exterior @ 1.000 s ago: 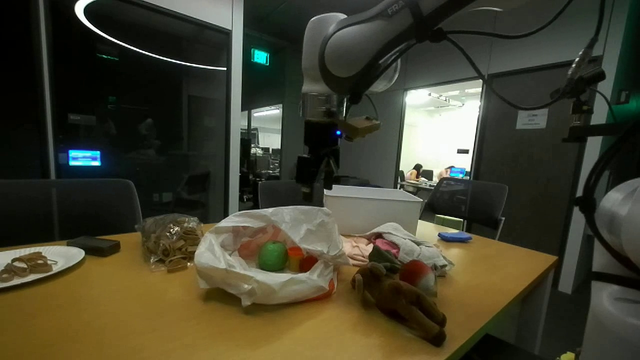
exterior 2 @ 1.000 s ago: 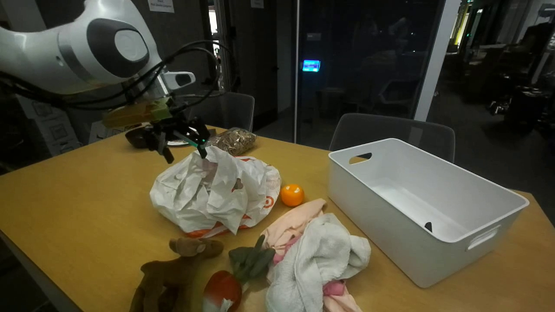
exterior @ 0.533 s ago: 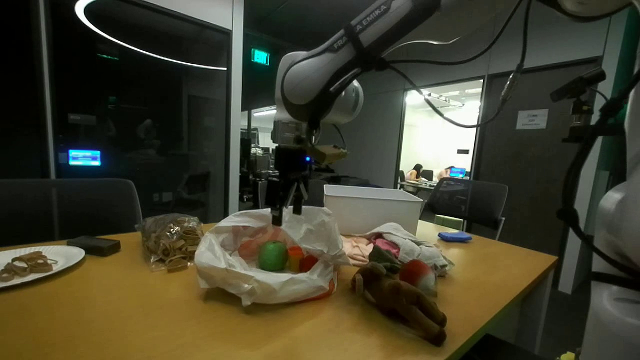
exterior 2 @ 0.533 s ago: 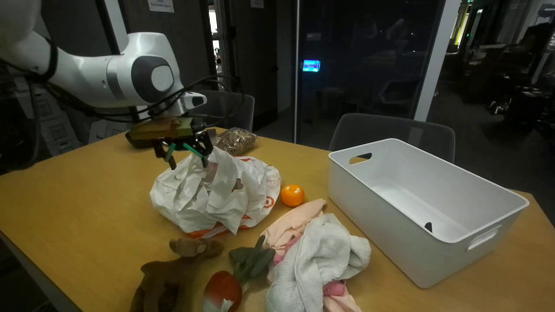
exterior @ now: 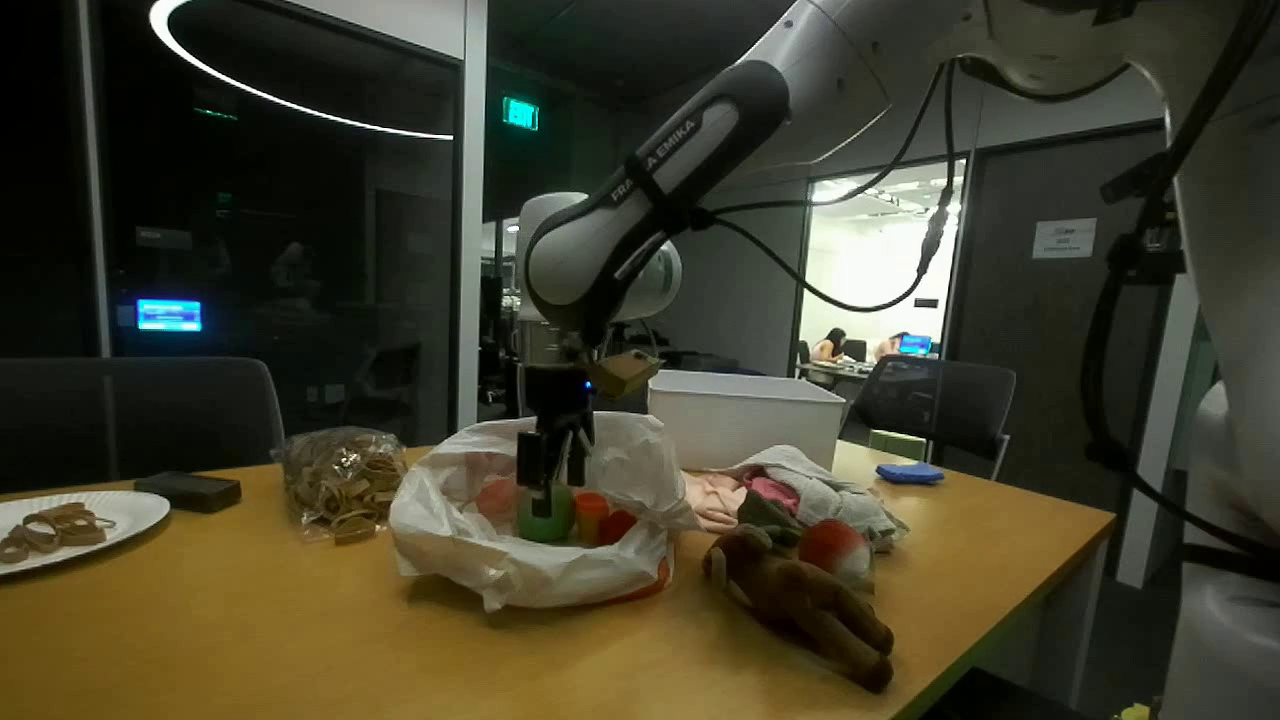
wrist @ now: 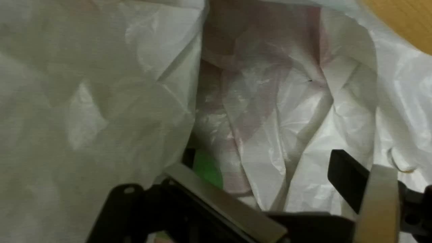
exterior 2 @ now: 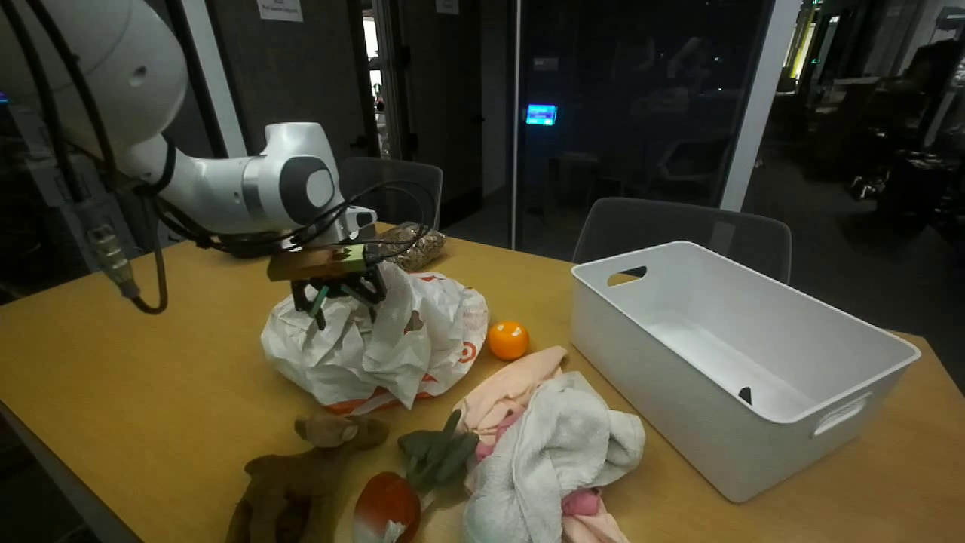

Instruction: Empty all the objects from the plastic

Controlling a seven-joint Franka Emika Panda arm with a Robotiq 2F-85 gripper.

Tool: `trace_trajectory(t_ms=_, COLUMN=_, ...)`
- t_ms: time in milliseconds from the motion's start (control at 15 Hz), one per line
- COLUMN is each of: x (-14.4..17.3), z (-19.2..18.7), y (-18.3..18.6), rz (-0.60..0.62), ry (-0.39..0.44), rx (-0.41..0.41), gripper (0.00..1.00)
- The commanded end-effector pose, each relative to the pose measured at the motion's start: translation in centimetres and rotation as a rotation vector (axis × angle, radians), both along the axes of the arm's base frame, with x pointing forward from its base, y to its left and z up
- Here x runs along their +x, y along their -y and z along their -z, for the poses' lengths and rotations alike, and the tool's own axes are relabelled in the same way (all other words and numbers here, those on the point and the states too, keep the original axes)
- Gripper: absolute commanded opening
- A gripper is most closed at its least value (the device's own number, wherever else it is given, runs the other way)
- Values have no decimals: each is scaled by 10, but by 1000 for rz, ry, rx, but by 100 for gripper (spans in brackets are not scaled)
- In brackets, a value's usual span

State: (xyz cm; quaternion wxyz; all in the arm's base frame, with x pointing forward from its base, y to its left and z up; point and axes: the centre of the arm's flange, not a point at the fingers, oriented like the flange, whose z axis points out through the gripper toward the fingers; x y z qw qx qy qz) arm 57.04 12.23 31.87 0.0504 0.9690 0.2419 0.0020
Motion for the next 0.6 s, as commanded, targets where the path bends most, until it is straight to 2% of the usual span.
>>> trace_trajectory(t_ms=0, x=26, z=15, y=2, rz=-41, ry=22, rx=-73, gripper=100)
trace_trajectory(t_ms=200, x=35, z=28, y=7, rz=-79, ry=42, rx=-118, gripper=100)
trace_trajectory(t_ms=533, x=48, z=30, y=2, rz=-148, ry=126, rx=-168, gripper=100)
